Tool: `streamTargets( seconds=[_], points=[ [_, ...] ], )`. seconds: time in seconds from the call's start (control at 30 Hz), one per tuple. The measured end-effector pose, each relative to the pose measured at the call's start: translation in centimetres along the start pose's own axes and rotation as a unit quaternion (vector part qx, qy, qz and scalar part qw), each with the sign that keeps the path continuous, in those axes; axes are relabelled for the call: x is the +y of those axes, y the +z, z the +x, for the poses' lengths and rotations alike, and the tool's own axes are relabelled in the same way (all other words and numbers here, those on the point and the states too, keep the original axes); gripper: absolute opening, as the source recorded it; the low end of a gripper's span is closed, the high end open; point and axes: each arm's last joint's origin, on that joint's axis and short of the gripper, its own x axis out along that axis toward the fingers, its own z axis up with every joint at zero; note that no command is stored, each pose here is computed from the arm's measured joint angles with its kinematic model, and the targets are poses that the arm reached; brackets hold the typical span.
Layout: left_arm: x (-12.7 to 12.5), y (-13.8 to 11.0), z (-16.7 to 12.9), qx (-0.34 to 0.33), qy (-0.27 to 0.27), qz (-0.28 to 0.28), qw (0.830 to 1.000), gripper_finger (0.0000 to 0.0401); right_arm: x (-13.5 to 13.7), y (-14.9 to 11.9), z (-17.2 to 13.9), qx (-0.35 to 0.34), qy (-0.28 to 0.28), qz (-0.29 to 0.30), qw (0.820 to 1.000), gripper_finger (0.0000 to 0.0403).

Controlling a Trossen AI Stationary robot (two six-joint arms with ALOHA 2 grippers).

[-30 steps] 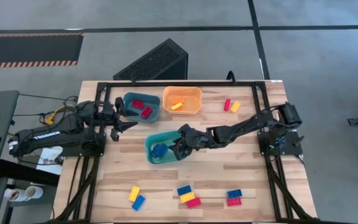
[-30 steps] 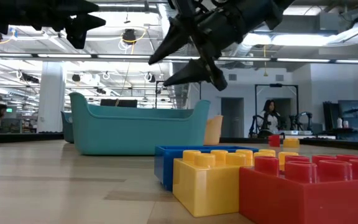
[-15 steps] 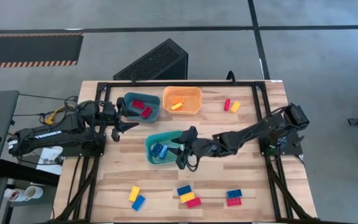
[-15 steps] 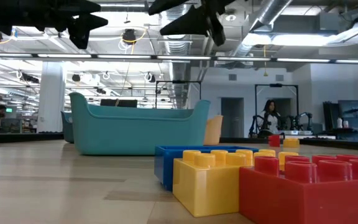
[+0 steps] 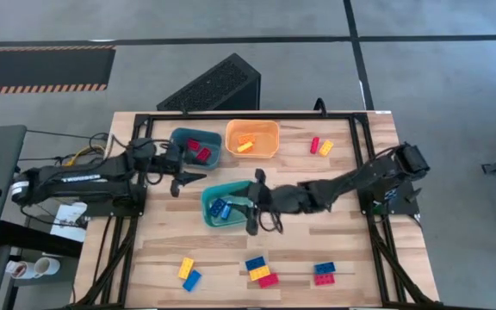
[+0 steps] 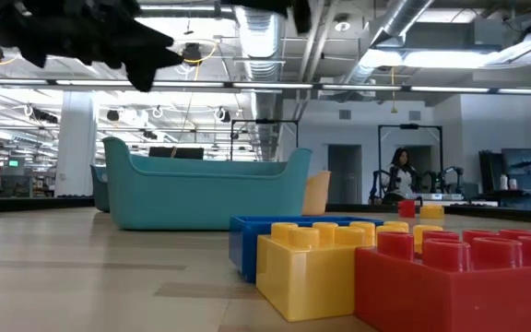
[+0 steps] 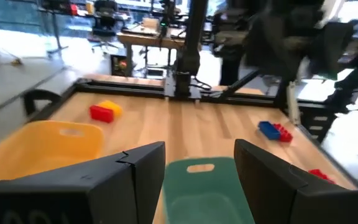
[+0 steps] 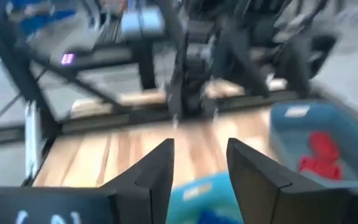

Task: Sort & place blocks by color
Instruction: Put the yellow game piece into the orange bin

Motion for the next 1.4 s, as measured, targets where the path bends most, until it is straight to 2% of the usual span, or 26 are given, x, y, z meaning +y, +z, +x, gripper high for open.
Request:
streamTargets(
  seconds=[0.13,0.23,0.37,0.5,0.67,0.97,1.13,1.27,1.4],
  points=[
    [0.4,-1.1,2.0,0.026,-0.019,-0.022,0.999,0.0180,-2.1,-0.8,0.8,0.067,0.028,0.007,0.997,0.0150],
    [0.5,-2.0,3.1,0.047,-0.027,-0.058,0.997,0.0180,-3.1,-0.9,0.4,0.099,0.023,0.011,0.995,0.0136],
    [-0.3,-2.7,4.1,0.063,-0.057,-0.093,0.992,0.0180,-3.1,-0.4,0.0,0.097,0.024,0.007,0.995,0.0121],
    [-1.7,-2.8,4.5,0.068,-0.077,-0.103,0.989,0.0180,-2.2,-0.2,-0.4,0.089,0.034,0.006,0.995,0.0117],
    [-3.6,-2.4,4.6,0.054,-0.114,-0.112,0.986,0.0180,-0.9,-0.9,-0.9,0.099,-0.003,0.017,0.995,0.0118],
    [-8.2,-2.9,4.6,0.063,-0.156,-0.085,0.982,0.0180,2.6,-4.2,-3.2,0.033,-0.048,0.082,0.995,0.0118],
    [-10.5,-3.4,4.1,0.079,-0.180,-0.073,0.978,0.0180,4.0,-5.3,-4.7,-0.007,-0.085,0.092,0.992,0.0118],
    [-12.4,-4.8,3.3,0.149,-0.194,-0.026,0.969,0.0180,4.1,-6.1,-5.2,-0.006,-0.130,0.092,0.987,0.0118],
    [-14.4,-5.7,2.0,0.248,-0.182,0.013,0.951,0.0180,4.1,-6.8,-5.1,0.002,-0.137,0.123,0.983,0.0118]
  ],
)
